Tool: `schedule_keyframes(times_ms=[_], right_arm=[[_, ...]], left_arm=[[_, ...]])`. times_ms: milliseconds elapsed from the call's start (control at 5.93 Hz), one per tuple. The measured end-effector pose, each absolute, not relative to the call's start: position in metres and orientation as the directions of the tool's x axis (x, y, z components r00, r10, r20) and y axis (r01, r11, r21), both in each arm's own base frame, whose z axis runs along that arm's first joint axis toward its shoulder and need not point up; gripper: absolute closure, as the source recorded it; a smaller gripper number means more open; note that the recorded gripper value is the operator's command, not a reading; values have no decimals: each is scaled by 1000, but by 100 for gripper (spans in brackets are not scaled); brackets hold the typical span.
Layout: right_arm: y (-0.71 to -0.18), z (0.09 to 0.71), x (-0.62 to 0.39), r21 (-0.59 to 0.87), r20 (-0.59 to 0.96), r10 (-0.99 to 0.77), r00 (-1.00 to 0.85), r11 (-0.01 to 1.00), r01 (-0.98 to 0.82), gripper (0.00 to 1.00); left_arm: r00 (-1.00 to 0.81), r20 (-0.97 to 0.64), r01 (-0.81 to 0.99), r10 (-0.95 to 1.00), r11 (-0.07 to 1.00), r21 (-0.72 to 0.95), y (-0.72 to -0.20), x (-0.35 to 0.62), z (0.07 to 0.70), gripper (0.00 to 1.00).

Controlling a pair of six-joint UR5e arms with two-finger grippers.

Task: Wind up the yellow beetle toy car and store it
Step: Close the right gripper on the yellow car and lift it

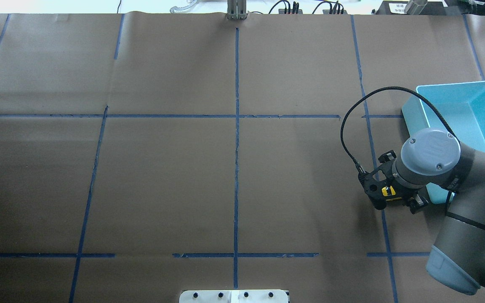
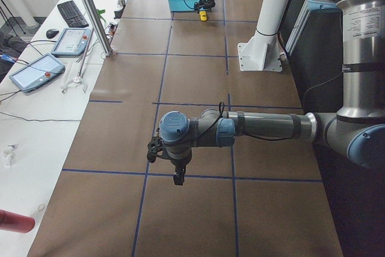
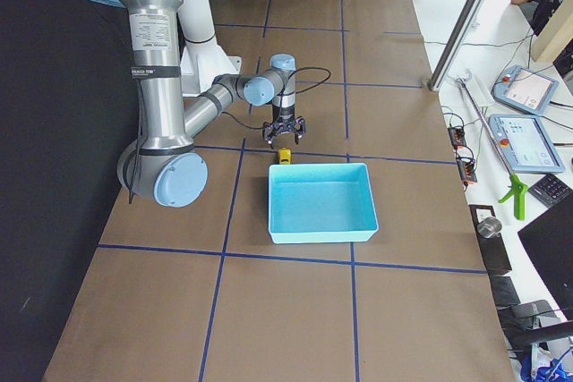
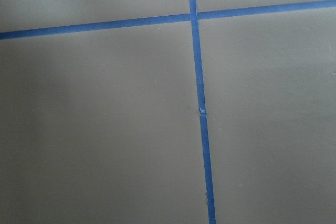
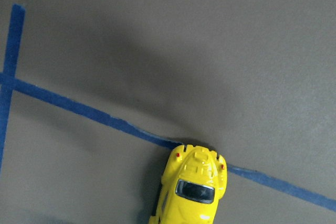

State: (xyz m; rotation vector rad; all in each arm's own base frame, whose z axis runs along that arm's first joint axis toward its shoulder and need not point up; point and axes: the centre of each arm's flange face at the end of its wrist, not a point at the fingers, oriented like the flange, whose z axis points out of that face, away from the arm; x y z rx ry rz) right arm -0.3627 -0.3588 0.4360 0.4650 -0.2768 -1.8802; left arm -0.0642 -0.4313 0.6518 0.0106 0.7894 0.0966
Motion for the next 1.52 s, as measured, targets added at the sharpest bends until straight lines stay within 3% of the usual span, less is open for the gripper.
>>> schedule_keyframes(times_ms=[1012, 1181, 1518], right_arm=[[-364, 471, -373, 424, -163, -950, -265, -310, 851, 0], [-364, 474, -373, 421, -157, -951, -264, -307, 854, 13], [-365, 477, -374, 418, -154, -952, -265, -306, 855, 84]], left_arm=[[701, -708, -81, 88, 996, 43, -433, -64, 652, 0], [702, -707, -80, 87, 996, 43, -433, -64, 652, 0], [702, -707, -79, 83, 996, 39, -433, -64, 653, 0]])
